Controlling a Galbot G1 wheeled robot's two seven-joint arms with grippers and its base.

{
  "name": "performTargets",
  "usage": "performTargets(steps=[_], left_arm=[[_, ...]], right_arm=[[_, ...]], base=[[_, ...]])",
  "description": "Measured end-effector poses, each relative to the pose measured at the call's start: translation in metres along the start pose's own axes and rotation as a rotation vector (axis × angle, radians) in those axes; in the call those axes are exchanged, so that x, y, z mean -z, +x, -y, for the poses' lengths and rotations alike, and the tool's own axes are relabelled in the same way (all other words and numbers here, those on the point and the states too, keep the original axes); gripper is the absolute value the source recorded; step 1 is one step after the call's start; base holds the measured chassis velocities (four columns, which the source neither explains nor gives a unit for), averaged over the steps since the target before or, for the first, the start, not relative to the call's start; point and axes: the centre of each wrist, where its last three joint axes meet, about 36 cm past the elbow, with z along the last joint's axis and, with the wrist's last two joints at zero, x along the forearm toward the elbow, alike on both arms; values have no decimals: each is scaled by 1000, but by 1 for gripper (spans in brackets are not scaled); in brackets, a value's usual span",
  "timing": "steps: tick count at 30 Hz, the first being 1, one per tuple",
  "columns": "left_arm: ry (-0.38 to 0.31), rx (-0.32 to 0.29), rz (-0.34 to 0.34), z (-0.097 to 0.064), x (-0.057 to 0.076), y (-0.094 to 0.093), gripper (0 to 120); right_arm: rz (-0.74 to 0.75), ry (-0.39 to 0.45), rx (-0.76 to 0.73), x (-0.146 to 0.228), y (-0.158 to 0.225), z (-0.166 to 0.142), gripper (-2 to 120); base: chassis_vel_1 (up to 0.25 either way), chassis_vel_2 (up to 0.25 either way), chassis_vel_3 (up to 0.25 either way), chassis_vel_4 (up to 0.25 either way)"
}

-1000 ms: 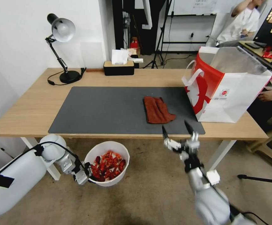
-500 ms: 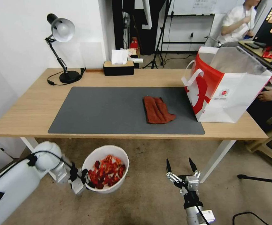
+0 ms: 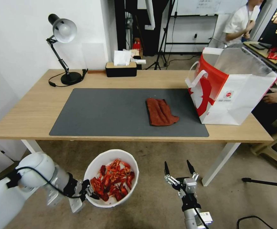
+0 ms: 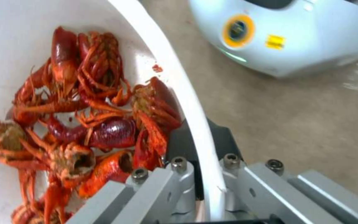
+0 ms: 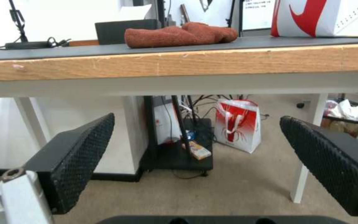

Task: Sweep shrimp from table into container with towel, then put container into takeout bag.

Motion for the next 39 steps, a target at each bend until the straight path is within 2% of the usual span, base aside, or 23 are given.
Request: performTargets(steps=[4, 6, 7, 9, 14, 16, 18, 20, 21, 22, 23, 24, 25, 26, 27, 28, 30, 32, 34, 35, 36, 38, 39], left_arm=[[-24, 32, 4, -13, 13, 13, 0], [-24, 32, 4, -13, 13, 13, 0], [-48, 68, 1, -28, 24, 29, 0], [-40, 99, 22, -39, 33, 44, 0], [-28, 129, 38, -47, 37, 58, 0], [-17, 137, 17, -55, 32, 71, 0], [-13, 137, 13, -57, 29, 73, 0], [-5, 141, 5, -62, 22, 79, 0], [3, 153, -10, -68, 13, 86, 0], [3, 153, -10, -68, 13, 86, 0], [12, 181, -20, -77, 1, 97, 0], [18, 200, -48, -91, -19, 114, 0], [18, 200, -48, -91, -19, 114, 0], [44, 211, -50, -103, -39, 122, 0], [58, 217, -36, -109, -48, 120, 0], [58, 217, -36, -109, -48, 120, 0], [82, 239, -2, -125, -72, 115, 0], [87, 241, 3, -129, -78, 113, 0], [113, 258, 2, -152, -110, 111, 0], [113, 258, 2, -152, -110, 111, 0], [124, 262, 1, -161, -121, 110, 0], [134, 265, 0, -172, -133, 110, 0], [134, 265, 0, -172, -133, 110, 0]], right_arm=[[1, 4, 8, 2, 1, 2, 100], [1, 4, 8, 2, 1, 2, 100], [-1, 9, 21, 2, 3, 4, 100], [-7, 12, 33, 3, 6, 5, 100], [-9, 11, 44, 5, 9, 6, 100], [-9, 11, 65, 7, 10, 9, 100], [-11, 7, 75, 8, 10, 10, 100], [-14, -1, 97, 10, 10, 13, 100], [-15, -3, 117, 12, 9, 17, 100], [-15, -3, 117, 12, 9, 17, 100], [-14, 3, 142, 14, 8, 21, 100], [-18, 2, 149, 14, 9, 20, 100], [-18, 2, 149, 14, 9, 20, 100], [-20, 1, 148, 13, 10, 17, 100], [-21, 2, 146, 13, 11, 17, 100], [-21, 2, 146, 13, 11, 17, 100], [-22, 2, 140, 12, 11, 17, 100], [-22, 2, 138, 11, 10, 17, 100], [-20, 6, 131, 11, 8, 19, 100], [-20, 6, 131, 11, 8, 19, 100], [-21, 7, 130, 10, 8, 19, 100], [-22, 6, 127, 10, 8, 19, 100], [-22, 6, 127, 10, 8, 19, 100]], base=[[0, 0, 0, 0], [0, 0, 0, 0], [0, 0, 0, 0], [0, 0, 0, 0], [0, 0, 0, 0], [0, 0, 0, 0], [0, 0, 0, 0], [0, 0, 0, 0], [0, 0, 0, 0], [0, 0, 0, 0], [0, 0, 0, 0], [0, 0, 0, 0], [0, 0, 0, 0], [0, 0, 0, 0], [0, 0, 0, 0], [0, 0, 0, 0], [0, 0, 0, 0], [0, 0, 0, 0], [0, 0, 0, 0], [0, 0, 0, 0], [0, 0, 0, 0], [0, 0, 0, 0], [0, 0, 0, 0]])
